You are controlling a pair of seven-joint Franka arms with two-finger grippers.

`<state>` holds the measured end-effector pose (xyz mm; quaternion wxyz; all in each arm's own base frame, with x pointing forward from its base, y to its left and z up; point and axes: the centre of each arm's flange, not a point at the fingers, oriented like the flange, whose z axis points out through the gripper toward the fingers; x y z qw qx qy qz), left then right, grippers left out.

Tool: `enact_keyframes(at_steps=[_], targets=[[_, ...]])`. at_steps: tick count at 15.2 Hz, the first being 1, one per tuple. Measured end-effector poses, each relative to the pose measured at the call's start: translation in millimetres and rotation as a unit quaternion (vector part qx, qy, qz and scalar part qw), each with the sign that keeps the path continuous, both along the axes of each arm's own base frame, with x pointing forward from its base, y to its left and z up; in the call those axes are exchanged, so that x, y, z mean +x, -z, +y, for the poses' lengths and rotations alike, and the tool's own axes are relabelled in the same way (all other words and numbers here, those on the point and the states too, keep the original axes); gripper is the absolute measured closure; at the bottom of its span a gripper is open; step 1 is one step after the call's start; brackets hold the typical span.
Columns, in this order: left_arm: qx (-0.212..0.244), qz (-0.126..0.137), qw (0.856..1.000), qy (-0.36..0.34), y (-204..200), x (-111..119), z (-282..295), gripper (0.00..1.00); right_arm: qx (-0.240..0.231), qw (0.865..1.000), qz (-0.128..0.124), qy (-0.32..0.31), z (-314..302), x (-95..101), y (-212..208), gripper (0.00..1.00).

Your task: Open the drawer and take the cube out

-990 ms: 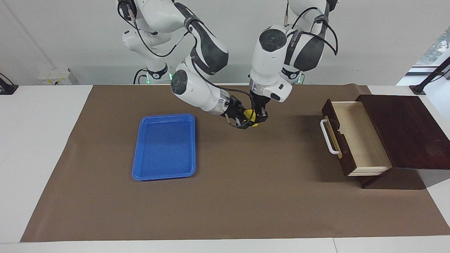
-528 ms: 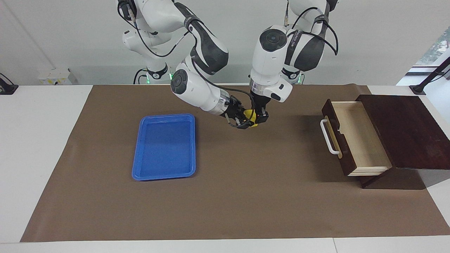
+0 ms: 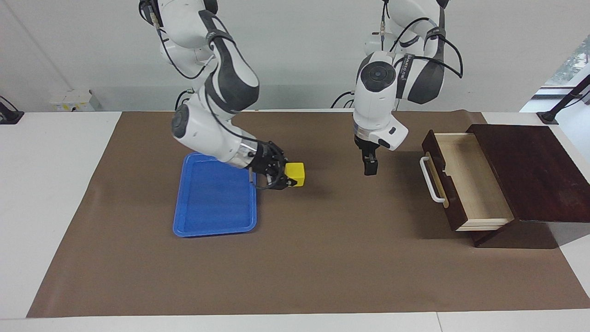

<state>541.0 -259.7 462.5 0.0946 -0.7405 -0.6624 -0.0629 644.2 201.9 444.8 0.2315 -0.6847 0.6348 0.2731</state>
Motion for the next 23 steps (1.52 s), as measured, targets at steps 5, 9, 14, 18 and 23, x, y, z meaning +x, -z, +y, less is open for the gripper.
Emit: enact_keyframes(at_steps=[5,9,14,18,23], targets=[[0.056,-0.008,0.997,0.047,22.3,20.4,93.3,0.0,-0.018,1.0,0.014,-0.003,-112.9,5.1,28.9,0.44],[0.053,-0.006,0.996,0.065,28.4,34.0,144.3,0.0,-0.044,0.998,0.021,-0.035,-147.8,-17.4,62.7,0.44],[0.049,-0.001,0.995,0.084,28.1,41.1,175.7,0.0,-0.039,0.998,0.015,-0.057,-207.0,-50.2,91.7,0.44],[0.052,0.011,0.993,0.104,27.3,46.7,216.8,0.0,-0.033,0.998,0.017,-0.059,-225.6,-63.1,106.4,0.44],[0.05,0.012,0.991,0.119,23.4,52.5,289.3,0.0,-0.029,0.997,0.017,-0.066,-239.4,-81.1,135.5,0.44]])
